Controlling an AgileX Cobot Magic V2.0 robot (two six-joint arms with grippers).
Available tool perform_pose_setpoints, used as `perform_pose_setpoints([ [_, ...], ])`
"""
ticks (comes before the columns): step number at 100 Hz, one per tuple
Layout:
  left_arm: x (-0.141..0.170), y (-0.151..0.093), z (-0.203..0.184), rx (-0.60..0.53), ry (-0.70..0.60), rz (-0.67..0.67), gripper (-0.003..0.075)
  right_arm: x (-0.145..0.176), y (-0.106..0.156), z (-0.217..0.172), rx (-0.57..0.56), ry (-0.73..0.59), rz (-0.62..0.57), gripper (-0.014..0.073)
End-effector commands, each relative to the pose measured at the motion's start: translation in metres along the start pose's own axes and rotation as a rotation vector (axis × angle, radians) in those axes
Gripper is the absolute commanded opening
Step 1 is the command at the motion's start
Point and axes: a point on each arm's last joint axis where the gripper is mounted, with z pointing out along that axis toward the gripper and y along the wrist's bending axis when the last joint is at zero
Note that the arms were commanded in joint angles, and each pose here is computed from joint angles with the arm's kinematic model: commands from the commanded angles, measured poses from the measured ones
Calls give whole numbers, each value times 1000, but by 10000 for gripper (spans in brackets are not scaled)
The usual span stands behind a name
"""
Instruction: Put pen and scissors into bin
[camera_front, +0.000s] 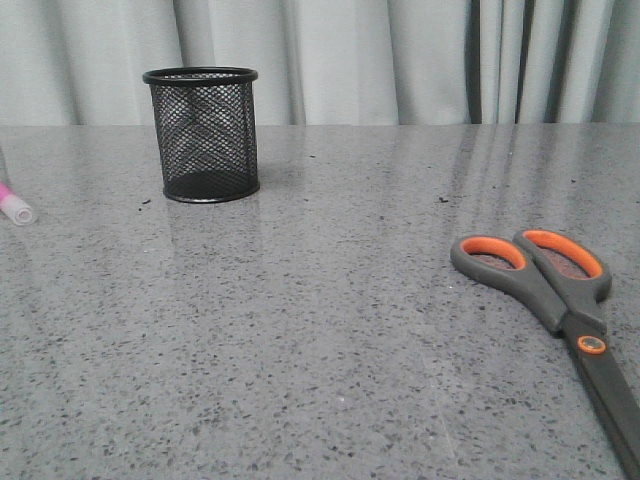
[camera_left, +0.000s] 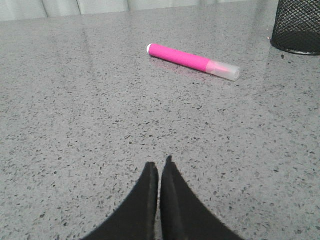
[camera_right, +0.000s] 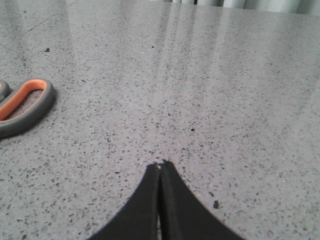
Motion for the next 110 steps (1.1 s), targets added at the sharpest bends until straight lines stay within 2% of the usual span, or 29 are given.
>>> perform_pose_setpoints([
  [1, 9, -1, 2, -8, -33, -5, -19, 0, -1, 0, 12, -43, -7, -69],
  [57, 9, -1, 2, -8, -33, -5, -19, 0, -1, 0, 12, -45, -7, -69],
  [67, 9, -1, 2, -8, -33, -5, -19, -5, -1, 0, 20, -99, -7, -69],
  [78, 8, 0, 2, -14, -40, 11, -19, -18, -3, -3, 42, -244, -7, -69],
  [86, 4, 1, 2, -26, -86, 37, -19, -30, -5, -7, 46, -388, 97, -69],
  [94, -3, 0, 1, -20, -164, -11, -19, -39, -8, -11, 44, -507, 195, -69],
  [102, -12, 1, -1, -17, -266, -77, -19, -40, -8, -12, 44, -520, 199, -69],
  [106, -17, 2, -2, -13, -320, -142, -19, -39, -8, -11, 38, -505, 217, -69],
  [110, -23, 4, -5, -9, -394, -268, -19, -38, -7, -10, 29, -489, 245, -69],
])
